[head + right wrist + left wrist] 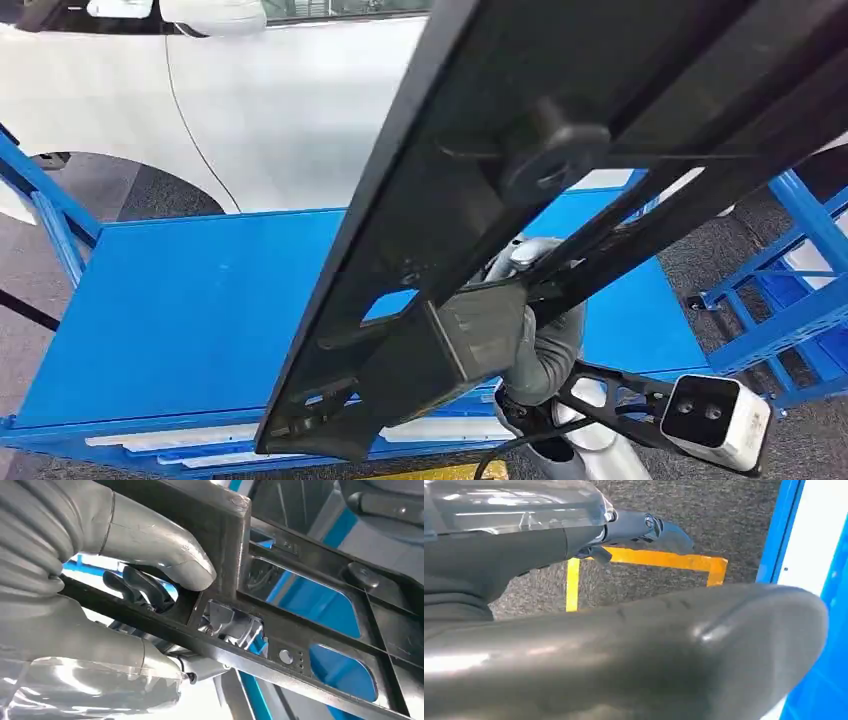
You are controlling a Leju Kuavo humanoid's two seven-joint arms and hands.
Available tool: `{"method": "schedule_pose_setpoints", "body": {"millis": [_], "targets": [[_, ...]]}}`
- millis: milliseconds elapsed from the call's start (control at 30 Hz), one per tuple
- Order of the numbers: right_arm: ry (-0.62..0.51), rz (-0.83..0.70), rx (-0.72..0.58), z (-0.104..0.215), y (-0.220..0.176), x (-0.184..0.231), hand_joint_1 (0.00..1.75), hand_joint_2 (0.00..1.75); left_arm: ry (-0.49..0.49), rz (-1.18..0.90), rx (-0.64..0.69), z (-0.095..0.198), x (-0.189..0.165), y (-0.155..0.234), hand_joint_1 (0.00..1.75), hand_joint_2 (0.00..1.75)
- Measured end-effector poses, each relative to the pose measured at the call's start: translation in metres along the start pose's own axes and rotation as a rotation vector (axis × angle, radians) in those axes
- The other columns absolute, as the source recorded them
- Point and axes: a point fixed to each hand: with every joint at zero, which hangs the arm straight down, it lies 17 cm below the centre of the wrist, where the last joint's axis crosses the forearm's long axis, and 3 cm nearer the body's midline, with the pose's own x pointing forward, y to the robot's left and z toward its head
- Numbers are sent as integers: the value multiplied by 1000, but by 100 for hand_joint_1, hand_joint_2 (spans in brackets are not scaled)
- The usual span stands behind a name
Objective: Take the parts from the cabinet and place them on the table.
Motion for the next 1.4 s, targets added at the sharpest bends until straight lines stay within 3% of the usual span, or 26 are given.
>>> {"method": "schedule_pose_setpoints", "body": {"millis": [400, 567, 800, 1400], "targets": [[-3, -3, -3, 0, 1, 1, 175, 175, -1, 1, 0, 0, 1, 0, 0, 0], [145, -111, -105, 17, -12, -20, 175, 175, 89, -39, -18, 0, -13, 1, 0, 0], [169, -126, -134, 41, -20, -18, 175, 175, 107, -59, -27, -1, -15, 2, 0, 0], [181, -124, -129, 47, -23, -18, 175, 175, 106, -66, -26, -2, -12, 3, 0, 0]]}}
